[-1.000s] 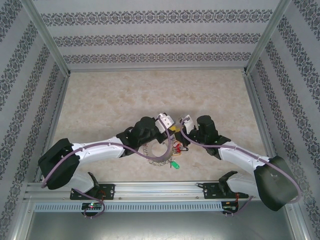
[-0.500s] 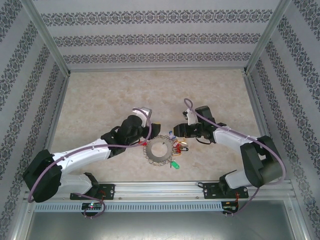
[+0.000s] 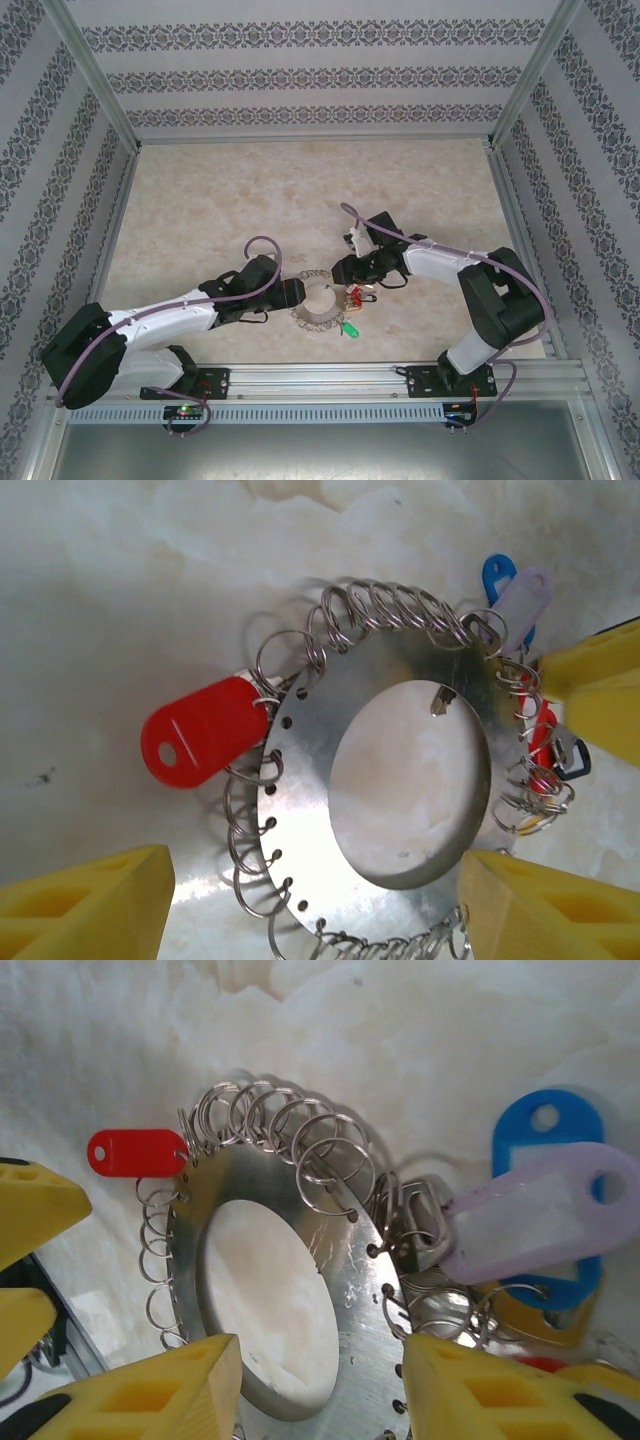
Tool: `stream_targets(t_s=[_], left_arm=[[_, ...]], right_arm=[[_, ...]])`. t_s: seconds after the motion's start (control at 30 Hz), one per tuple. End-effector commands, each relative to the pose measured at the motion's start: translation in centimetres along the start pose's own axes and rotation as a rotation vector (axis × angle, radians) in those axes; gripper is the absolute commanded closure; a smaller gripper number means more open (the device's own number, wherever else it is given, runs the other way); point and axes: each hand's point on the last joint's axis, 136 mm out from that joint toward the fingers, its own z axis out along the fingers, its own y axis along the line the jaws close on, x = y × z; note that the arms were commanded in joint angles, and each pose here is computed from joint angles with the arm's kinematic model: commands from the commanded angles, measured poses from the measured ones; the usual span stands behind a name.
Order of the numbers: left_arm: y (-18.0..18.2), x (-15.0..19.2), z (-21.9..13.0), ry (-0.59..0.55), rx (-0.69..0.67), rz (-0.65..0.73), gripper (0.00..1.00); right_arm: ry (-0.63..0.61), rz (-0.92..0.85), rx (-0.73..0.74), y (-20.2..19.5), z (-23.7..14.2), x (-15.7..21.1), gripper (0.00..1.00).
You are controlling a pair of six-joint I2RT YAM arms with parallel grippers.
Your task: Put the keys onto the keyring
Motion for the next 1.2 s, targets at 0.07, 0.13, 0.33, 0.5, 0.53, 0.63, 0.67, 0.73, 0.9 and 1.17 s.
stream_targets(t_s=[0.07, 0.13, 0.33, 0.5, 0.53, 0.63, 0.67, 0.73, 0.9, 1.17], left_arm=[[0.4, 1.1, 0.4, 0.058, -0.004, -0.043, 0.26], [0.2, 1.2, 0.9, 0.066, 0.006, -0.043, 0.27], [-0.9, 1.1, 2.3, 0.099, 0.019, -0.019, 0.28], [-1.2, 0.9, 2.9, 0.103, 0.021, -0.012, 0.30], [-1.1, 0.9, 2.9, 0.103, 0.016, -0.012, 0.30], [-0.9, 1.0, 2.9, 0.103, 0.011, -0.005, 0.31], [-0.9, 1.0, 2.9, 0.102, 0.014, -0.004, 0.32], [-1.1, 0.9, 2.9, 0.098, 0.021, -0.001, 0.33], [-1.7, 0.8, 3.3, 0.105, 0.038, 0.013, 0.36], [-3.4, -0.3, 4.2, 0.085, 0.081, 0.034, 0.39]], right_arm=[[0.074, -0.011, 0.047, -0.6, 0.7, 1.4, 0.54], [0.081, -0.007, 0.059, -0.8, 0.8, 1.6, 0.54], [0.056, -0.011, 0.096, -0.8, 0.4, 1.6, 0.54], [0.002, -0.026, 0.122, -0.6, -0.8, 1.1, 0.53], [0.005, -0.030, 0.113, -0.3, -0.9, 1.1, 0.53], [0.014, -0.027, 0.131, -0.6, -1.0, 1.3, 0.53], [0.016, -0.023, 0.145, -0.9, -0.9, 1.3, 0.53], [0.028, -0.020, 0.155, -1.4, -0.6, 1.6, 0.53], [0.082, 0.001, 0.119, -1.3, 0.5, 2.4, 0.56], [0.095, 0.016, 0.026, 0.6, 1.2, 1.8, 0.64]])
